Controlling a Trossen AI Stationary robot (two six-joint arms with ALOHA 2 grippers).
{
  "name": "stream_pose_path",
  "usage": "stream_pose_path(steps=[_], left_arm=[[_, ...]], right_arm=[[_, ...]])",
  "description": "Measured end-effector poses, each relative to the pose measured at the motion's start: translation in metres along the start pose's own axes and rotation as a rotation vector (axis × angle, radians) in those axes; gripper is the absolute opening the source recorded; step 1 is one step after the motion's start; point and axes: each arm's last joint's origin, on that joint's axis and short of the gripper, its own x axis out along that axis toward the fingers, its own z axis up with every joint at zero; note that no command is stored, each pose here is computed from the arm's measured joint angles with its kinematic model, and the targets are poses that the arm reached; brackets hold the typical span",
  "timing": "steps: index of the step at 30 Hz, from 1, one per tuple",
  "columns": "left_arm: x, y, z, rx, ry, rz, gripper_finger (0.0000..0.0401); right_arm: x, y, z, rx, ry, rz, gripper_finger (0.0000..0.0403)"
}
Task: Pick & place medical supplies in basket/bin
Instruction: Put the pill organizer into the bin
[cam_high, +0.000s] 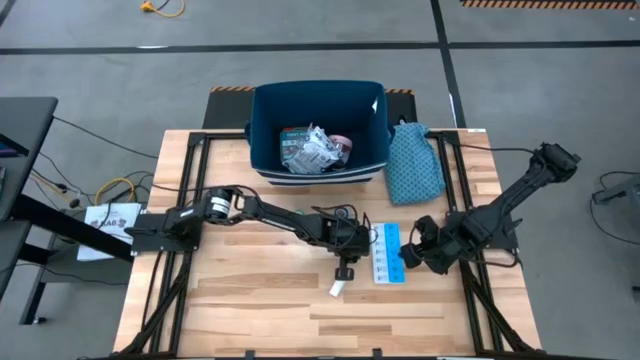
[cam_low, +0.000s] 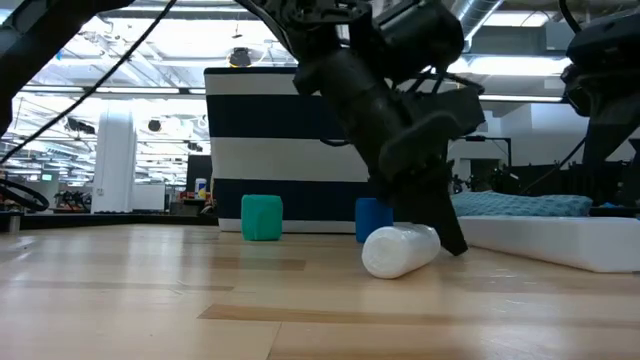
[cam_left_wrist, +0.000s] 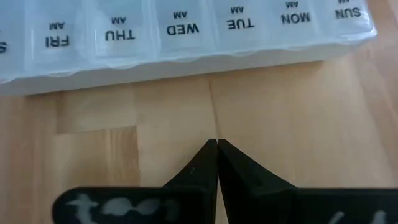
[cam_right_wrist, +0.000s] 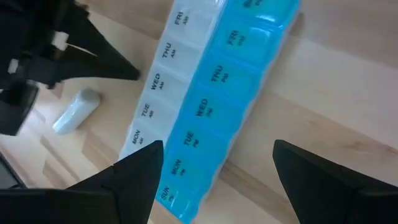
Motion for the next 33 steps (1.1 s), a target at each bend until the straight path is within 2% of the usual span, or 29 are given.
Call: stream_pose_path(steps=[6, 14, 21, 33], left_arm=[[0.0, -0.003, 0.003, 0.005, -0.022, 0.002, 0.0], [0.001, -0.004, 0.005, 0.008, -0.035, 0.001, 0.0], [0.001, -0.004, 0.005, 0.008, -0.037, 0.001, 0.0], [0.0, -0.004, 0.008, 0.009, -0.064, 0.005, 0.0]], right_arm=[[0.014, -0.012, -0.003, 0.023, 0.006, 0.026, 0.0295], [0.032, -0.025, -0.008, 0.041, 0.018, 0.126, 0.0295], [0.039, -0.037, -0.009, 0.045, 0.017, 0.105, 0.0295], [0.043, -0.039, -0.01, 0.049, 0.015, 0.155, 0.0295]])
